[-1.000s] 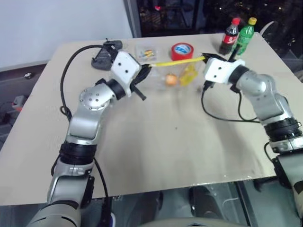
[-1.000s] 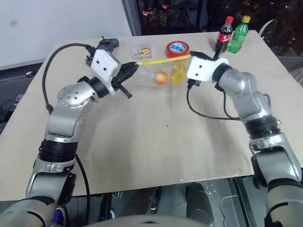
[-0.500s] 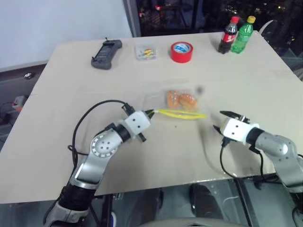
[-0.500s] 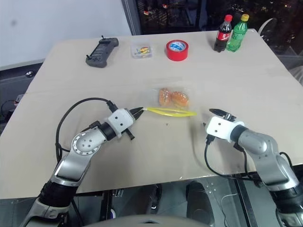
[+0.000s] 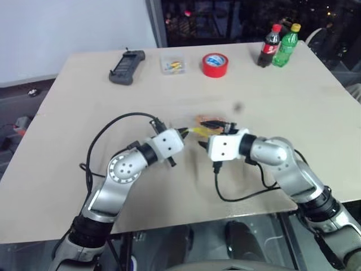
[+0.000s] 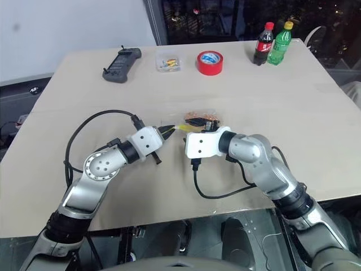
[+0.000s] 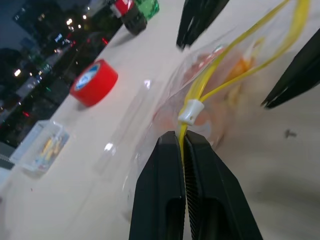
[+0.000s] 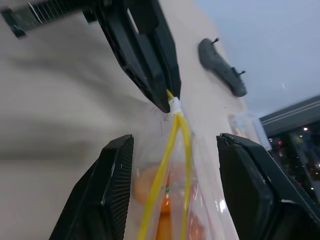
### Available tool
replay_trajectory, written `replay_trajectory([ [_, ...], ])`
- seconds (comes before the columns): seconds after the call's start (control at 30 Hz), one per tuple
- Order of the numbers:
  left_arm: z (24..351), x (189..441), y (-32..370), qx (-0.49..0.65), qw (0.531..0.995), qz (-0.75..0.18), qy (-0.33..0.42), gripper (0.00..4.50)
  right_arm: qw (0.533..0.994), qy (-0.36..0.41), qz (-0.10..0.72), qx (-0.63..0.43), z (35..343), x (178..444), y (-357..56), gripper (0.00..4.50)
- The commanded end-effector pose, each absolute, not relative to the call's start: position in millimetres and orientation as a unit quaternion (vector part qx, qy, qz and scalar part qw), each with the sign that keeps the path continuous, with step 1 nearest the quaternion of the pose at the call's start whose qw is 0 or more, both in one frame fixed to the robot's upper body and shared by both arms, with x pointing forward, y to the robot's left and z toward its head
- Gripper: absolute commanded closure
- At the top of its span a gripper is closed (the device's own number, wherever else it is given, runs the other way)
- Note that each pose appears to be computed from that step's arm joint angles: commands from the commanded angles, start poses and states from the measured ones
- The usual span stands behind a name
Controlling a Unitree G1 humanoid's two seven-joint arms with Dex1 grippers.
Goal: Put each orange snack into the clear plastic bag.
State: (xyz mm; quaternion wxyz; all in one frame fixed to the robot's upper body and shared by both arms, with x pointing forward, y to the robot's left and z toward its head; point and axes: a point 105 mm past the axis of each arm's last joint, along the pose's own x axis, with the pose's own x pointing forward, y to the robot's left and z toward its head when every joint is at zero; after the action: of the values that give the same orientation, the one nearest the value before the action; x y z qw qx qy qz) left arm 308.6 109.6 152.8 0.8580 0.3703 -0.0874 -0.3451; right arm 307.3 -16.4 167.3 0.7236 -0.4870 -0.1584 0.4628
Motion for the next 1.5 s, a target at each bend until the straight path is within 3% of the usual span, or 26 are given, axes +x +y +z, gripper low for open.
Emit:
replay_trajectory([
  [0.03,170,301,102,0.377,0.851,-0.345,-0.119,4.5,0.704,-0.201,0.45,-0.512,181,308,-11,2.62],
  [0.63,169,299,101,0.36,0.862,-0.342,-0.102,4.5,0.683,-0.244,0.452,-0.52,187,312,5,2.62],
  [0.73,169,300,102,0.359,0.863,-0.34,-0.1,4.5,0.681,-0.244,0.452,-0.522,187,312,5,3.42],
  [1.5,169,300,105,0.351,0.871,-0.329,-0.097,4.5,0.682,-0.242,0.449,-0.524,186,315,1,3.42],
])
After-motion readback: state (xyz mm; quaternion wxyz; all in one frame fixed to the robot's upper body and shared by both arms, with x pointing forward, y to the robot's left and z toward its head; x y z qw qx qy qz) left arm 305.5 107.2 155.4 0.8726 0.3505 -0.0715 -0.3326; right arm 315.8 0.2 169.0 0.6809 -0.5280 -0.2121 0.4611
